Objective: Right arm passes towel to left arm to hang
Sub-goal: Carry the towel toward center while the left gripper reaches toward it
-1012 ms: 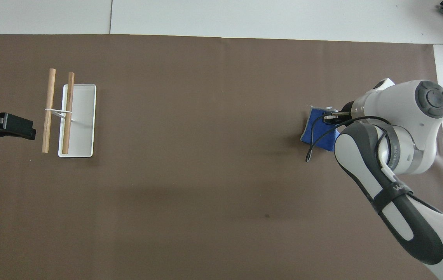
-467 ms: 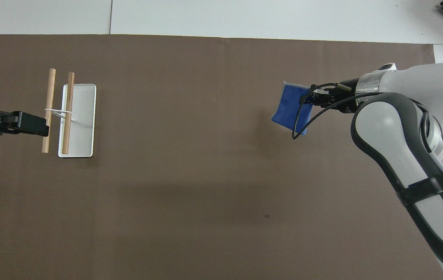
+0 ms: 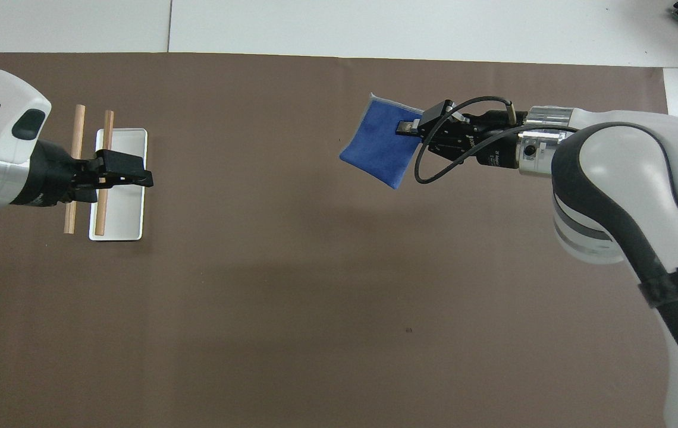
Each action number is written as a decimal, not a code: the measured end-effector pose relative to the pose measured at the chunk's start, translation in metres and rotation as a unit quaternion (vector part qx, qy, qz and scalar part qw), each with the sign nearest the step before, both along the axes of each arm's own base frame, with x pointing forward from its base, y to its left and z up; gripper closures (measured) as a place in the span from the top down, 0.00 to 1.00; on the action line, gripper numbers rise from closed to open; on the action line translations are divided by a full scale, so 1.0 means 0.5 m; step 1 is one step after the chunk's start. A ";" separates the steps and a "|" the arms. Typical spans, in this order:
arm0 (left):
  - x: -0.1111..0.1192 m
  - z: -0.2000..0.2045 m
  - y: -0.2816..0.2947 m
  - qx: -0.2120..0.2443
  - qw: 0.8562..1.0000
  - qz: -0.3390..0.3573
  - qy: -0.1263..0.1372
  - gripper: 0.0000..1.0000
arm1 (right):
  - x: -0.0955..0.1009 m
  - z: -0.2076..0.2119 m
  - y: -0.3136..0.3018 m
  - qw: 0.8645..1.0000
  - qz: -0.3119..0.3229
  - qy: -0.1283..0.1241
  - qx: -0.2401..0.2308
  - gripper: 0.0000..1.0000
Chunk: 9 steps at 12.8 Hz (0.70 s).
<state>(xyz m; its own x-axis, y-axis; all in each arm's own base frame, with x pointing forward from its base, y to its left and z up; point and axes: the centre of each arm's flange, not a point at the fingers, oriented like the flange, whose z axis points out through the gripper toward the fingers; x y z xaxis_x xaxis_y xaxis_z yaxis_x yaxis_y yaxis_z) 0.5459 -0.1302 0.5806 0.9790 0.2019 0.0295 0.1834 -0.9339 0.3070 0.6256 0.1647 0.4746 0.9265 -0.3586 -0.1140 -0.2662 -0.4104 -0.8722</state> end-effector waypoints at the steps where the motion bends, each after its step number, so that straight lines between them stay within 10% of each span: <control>1: 0.000 -0.014 -0.034 -0.022 0.999 0.037 -0.002 1.00 | -0.006 0.004 0.024 1.000 0.003 0.003 0.016 0.04; 9: -0.029 -0.083 -0.239 -0.144 0.954 0.264 0.008 1.00 | -0.047 0.022 0.142 0.993 0.006 0.029 0.110 0.04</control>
<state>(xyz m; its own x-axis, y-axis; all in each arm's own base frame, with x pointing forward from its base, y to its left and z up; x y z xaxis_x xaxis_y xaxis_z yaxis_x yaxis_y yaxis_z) 0.5315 -0.2496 0.5393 0.7391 0.6636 -0.1154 0.6110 -0.5883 0.5297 0.6020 0.2359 0.4854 0.9200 -0.3078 -0.2426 -0.3156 -0.2151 -0.9242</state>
